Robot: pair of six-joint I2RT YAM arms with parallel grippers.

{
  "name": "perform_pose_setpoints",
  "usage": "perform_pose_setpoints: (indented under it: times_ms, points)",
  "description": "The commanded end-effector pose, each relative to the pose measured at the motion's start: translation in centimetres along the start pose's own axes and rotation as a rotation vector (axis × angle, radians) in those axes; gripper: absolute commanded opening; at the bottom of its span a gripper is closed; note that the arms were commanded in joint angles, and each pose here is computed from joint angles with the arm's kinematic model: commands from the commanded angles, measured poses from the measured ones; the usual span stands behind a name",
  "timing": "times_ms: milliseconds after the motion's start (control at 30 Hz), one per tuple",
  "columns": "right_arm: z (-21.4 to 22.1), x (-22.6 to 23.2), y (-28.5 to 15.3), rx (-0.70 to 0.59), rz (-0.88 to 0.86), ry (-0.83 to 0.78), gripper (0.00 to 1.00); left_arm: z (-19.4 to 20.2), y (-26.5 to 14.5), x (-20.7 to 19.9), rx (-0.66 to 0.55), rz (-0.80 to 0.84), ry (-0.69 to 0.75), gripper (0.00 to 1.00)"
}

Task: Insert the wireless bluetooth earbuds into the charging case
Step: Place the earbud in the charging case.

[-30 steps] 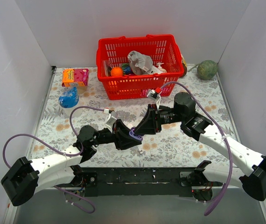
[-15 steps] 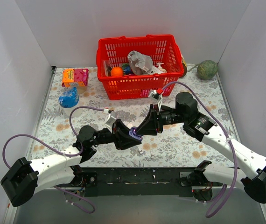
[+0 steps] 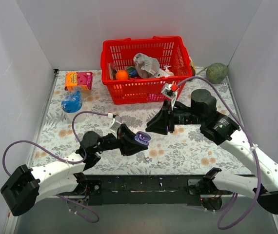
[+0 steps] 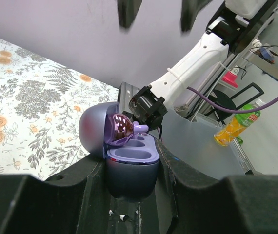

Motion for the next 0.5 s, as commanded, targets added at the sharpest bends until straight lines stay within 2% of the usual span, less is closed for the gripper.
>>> perform_pose_setpoints:
  times_ms: [0,33,100,200,267,333,467]
  points:
    - [-3.3,-0.2,-2.2,-0.101,0.231,-0.144,0.46,-1.4,0.4,0.5,-0.035,-0.047,0.011,0.00]
    - [-3.3,-0.8,-2.4,-0.097,0.279,-0.142,0.49,-1.6,0.6,0.6,-0.037,-0.054,0.010,0.00]
    - [-2.6,-2.1,-2.4,-0.064,0.374,-0.150,0.68,-1.3,0.8,1.3,-0.023,-0.087,-0.012,0.00]
    - [-1.8,-2.5,-2.1,-0.040,0.442,-0.167,0.71,-1.3,1.1,1.7,-0.016,-0.100,-0.025,0.00]
    - [-1.4,-2.3,-1.7,-0.031,0.480,-0.194,0.69,-1.3,1.3,2.0,-0.008,-0.111,-0.041,0.00]
    - [-1.1,-2.1,-1.3,-0.016,0.495,-0.215,0.59,-1.1,1.6,2.2,0.007,-0.119,-0.057,0.00]
    - [-0.9,-1.5,-0.8,0.006,0.506,-0.246,0.51,-1.2,2.0,2.4,0.018,-0.122,-0.072,0.00]
Point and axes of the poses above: each gripper's point midway between its finger pads, its own y axis out along the fingers, its own x axis along the line the jaws close on, z = x × y, the point moved 2 cm from there along -y, back along the fingers, and after that the axes turned 9 degrees about y, right-handed, at the moved point
